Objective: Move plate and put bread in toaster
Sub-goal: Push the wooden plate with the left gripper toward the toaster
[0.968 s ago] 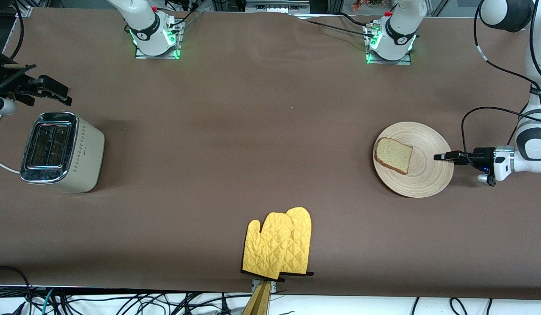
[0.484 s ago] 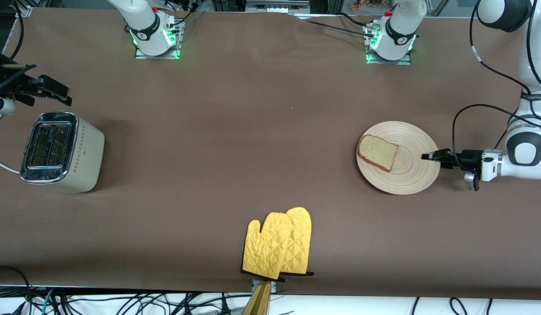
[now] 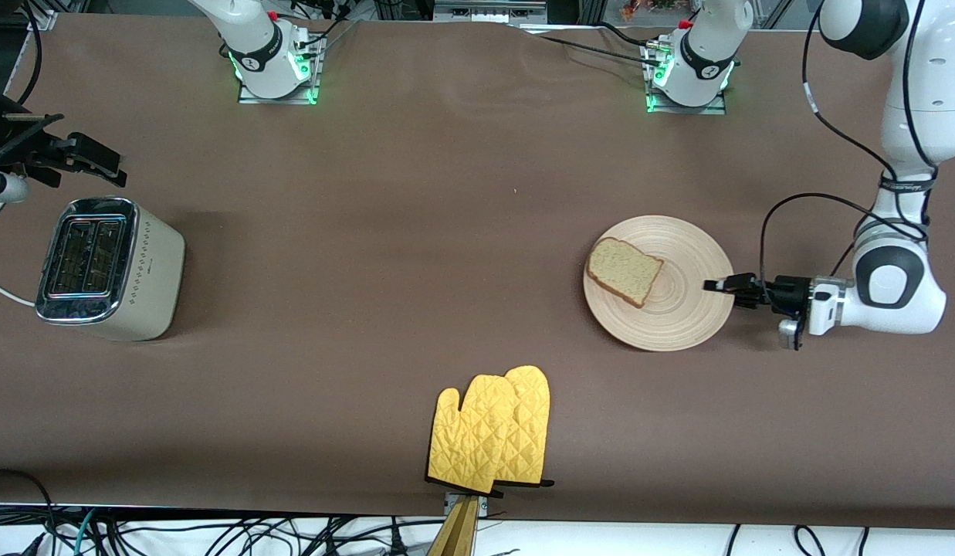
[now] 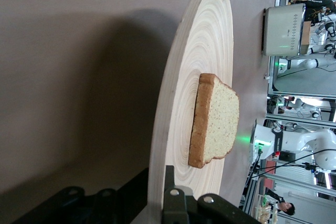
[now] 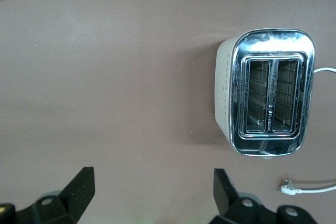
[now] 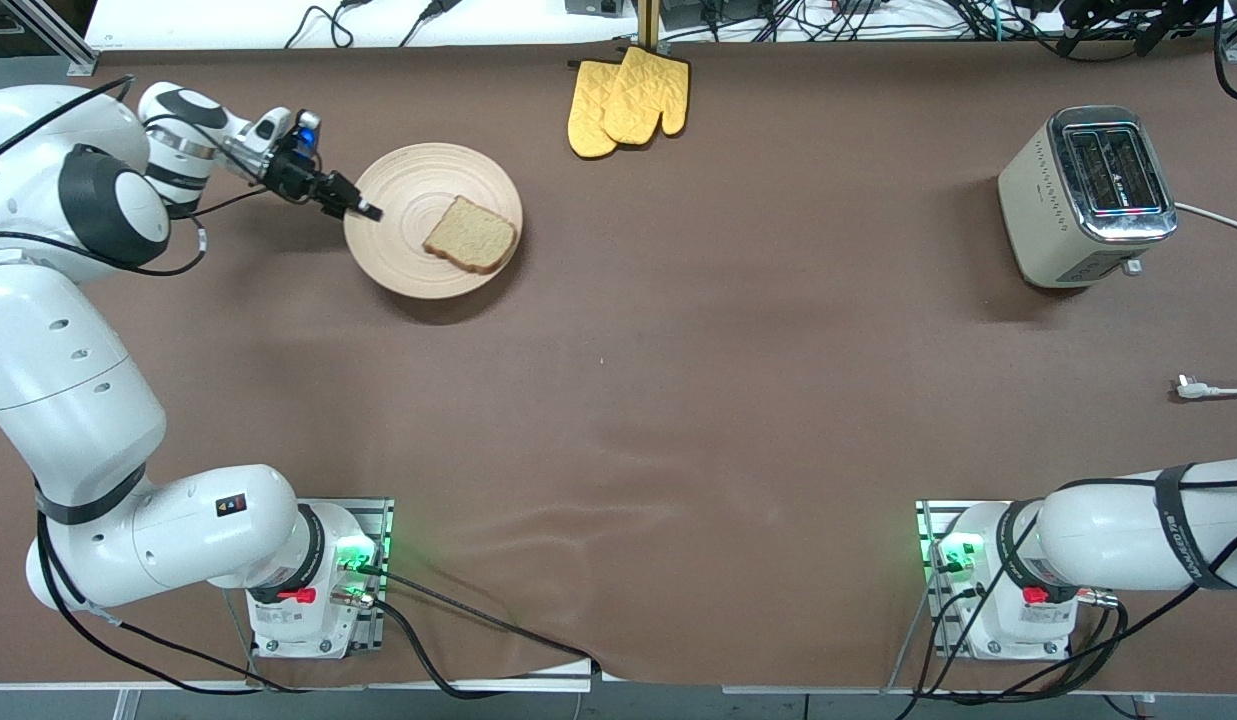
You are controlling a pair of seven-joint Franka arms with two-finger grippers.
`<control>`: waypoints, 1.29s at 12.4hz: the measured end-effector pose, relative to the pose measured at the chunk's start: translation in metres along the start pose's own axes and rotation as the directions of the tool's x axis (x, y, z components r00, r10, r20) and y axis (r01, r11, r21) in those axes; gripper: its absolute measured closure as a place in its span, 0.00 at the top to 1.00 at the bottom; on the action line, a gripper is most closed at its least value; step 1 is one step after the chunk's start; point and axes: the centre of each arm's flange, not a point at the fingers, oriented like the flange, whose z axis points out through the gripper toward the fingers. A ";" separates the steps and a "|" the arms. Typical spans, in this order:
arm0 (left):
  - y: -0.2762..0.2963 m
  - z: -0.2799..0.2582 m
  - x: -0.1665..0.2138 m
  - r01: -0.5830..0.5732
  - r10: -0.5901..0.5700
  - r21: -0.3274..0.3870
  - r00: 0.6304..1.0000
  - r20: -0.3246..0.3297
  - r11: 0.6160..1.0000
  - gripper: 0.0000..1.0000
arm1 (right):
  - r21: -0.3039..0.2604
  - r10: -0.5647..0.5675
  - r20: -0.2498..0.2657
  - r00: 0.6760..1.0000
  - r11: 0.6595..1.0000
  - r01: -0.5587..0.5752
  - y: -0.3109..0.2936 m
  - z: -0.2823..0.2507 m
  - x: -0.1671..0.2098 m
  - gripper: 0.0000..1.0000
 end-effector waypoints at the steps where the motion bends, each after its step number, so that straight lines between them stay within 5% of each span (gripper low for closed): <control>1: 0.009 0.013 0.008 0.013 -0.013 -0.019 1.000 0.001 1.000 0.14 | 0.000 0.002 0.000 1.000 1.000 -0.002 0.001 0.000 0.000 1.00; 7: 0.076 0.124 0.052 0.096 -0.089 -0.133 0.994 0.058 0.986 0.14 | 0.000 0.006 0.000 1.000 1.000 -0.006 0.003 0.000 0.000 1.00; 9: 0.106 0.174 0.071 0.133 -0.127 -0.121 0.991 0.052 0.984 0.14 | 0.000 0.006 0.000 1.000 1.000 -0.006 0.003 0.000 0.000 1.00; 16: 0.199 0.341 0.100 0.263 -0.267 -0.050 0.955 -0.127 0.964 0.14 | 0.001 0.010 0.000 1.000 1.000 -0.010 0.006 0.000 0.000 1.00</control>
